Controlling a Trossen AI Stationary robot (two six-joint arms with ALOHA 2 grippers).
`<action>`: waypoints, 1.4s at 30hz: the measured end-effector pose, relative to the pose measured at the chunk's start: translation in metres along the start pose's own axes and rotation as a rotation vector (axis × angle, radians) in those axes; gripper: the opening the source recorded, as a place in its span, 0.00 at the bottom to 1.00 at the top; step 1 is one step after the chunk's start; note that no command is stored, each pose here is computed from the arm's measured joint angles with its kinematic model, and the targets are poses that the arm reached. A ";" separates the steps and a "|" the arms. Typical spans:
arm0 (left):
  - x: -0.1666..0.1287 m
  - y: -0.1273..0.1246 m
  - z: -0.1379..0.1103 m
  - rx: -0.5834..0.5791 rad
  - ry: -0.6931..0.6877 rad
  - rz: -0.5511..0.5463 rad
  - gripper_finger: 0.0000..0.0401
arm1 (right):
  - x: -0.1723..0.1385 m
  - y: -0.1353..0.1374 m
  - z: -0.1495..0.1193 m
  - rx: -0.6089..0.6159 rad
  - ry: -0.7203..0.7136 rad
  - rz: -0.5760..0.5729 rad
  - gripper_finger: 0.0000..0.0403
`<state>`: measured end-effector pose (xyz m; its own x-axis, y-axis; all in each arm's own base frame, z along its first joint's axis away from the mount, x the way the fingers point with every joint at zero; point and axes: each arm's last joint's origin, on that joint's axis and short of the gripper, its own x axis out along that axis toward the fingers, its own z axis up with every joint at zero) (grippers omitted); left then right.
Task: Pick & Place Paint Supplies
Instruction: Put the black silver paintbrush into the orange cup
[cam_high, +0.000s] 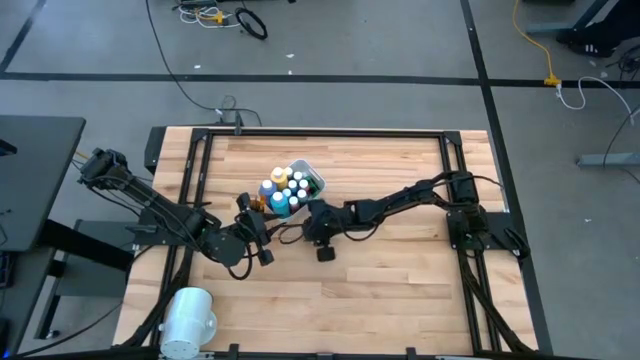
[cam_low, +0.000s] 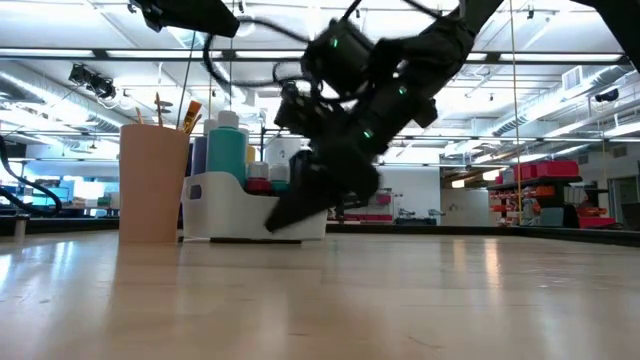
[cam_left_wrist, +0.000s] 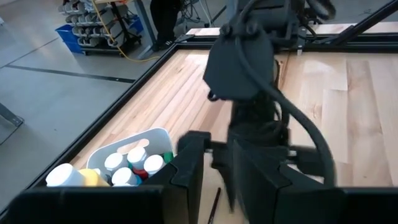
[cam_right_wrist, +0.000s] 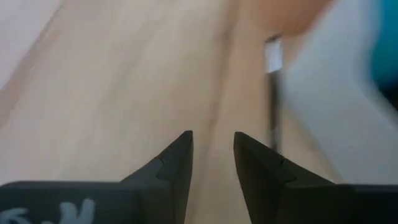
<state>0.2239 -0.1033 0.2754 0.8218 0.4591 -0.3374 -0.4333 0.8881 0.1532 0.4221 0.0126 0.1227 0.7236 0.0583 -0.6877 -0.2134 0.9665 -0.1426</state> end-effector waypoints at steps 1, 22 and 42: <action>0.000 0.000 0.000 -0.003 0.000 0.000 0.24 | 0.000 -0.001 0.003 0.038 -0.021 -0.040 0.30; 0.000 -0.001 0.000 0.002 0.016 -0.046 0.24 | 0.038 -0.012 -0.015 0.059 -0.139 -0.215 0.30; 0.000 -0.001 0.000 -0.001 0.017 -0.046 0.24 | 0.036 -0.007 -0.020 0.121 -0.063 -0.082 0.06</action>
<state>0.2243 -0.1045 0.2748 0.8345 0.4177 -0.3593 -0.3957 0.9082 0.1367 0.4367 0.0028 0.0842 0.7759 -0.0105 -0.6308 -0.0735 0.9915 -0.1070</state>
